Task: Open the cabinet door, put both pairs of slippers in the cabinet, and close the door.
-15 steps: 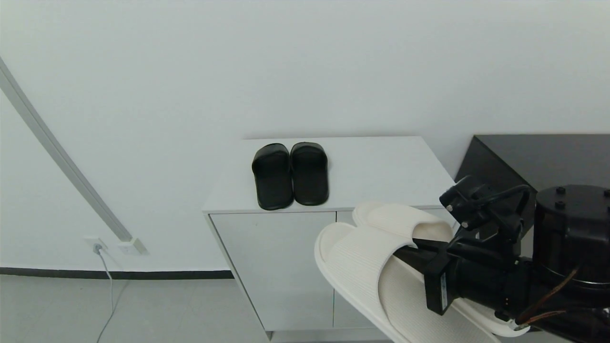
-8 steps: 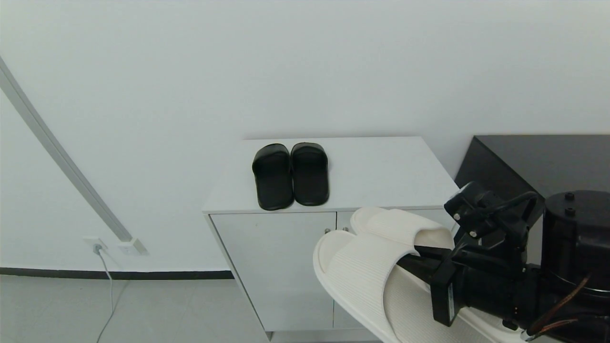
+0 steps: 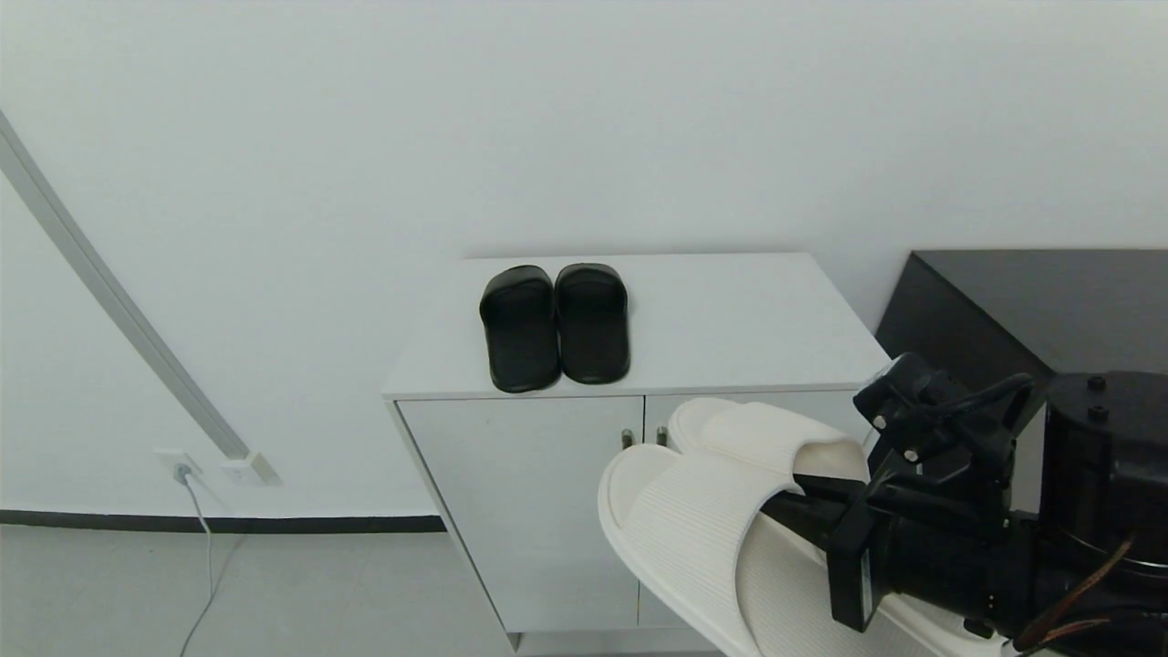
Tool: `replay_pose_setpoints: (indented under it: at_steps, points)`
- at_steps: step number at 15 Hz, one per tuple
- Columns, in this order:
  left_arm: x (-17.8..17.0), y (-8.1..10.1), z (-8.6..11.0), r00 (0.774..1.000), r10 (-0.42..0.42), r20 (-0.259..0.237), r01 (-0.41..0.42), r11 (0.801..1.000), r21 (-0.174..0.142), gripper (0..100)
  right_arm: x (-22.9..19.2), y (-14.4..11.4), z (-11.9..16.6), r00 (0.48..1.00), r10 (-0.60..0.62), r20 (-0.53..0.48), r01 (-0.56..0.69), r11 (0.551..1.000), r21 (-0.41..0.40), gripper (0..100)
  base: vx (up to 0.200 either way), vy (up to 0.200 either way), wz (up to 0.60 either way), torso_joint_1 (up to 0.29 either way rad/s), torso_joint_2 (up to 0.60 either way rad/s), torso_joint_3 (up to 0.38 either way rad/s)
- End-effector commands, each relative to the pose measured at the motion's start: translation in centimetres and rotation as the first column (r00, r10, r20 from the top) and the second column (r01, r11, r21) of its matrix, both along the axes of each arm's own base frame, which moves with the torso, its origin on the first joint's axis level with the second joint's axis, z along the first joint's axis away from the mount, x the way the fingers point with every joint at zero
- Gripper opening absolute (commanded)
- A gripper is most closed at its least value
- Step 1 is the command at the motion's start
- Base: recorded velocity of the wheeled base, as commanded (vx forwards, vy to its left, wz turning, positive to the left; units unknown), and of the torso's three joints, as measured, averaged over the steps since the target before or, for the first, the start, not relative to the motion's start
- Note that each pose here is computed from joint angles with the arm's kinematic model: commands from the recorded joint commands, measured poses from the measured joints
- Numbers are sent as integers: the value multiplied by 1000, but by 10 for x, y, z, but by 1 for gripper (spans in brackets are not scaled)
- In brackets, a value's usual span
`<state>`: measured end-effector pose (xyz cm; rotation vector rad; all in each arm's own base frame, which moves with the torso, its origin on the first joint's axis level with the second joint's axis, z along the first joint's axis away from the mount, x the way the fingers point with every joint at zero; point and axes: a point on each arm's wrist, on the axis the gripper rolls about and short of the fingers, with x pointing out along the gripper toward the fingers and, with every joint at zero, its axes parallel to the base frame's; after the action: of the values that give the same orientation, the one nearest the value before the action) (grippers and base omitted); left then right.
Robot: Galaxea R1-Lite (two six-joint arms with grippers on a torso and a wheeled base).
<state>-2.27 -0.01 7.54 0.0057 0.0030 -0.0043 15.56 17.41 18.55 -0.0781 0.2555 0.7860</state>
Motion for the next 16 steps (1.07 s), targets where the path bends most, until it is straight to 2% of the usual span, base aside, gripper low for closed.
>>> replay_pose_setpoints:
  at_steps: [1, 16]
  points:
    - [0, 0, 0, 1000, 0, 0, 0, 1000, 0, 0, 0, 0, -2, 1000, 5, 3, -5, 1000, -11, 0, 0, 0, 0, -193, 437, 246]
    - [0, 0, 0, 1000, 1, 0, -1, 1000, 0, 0, -1, 2, -9, 1000, 21, 11, -20, 999, -37, 0, 0, 0, 0, -208, 522, 315]
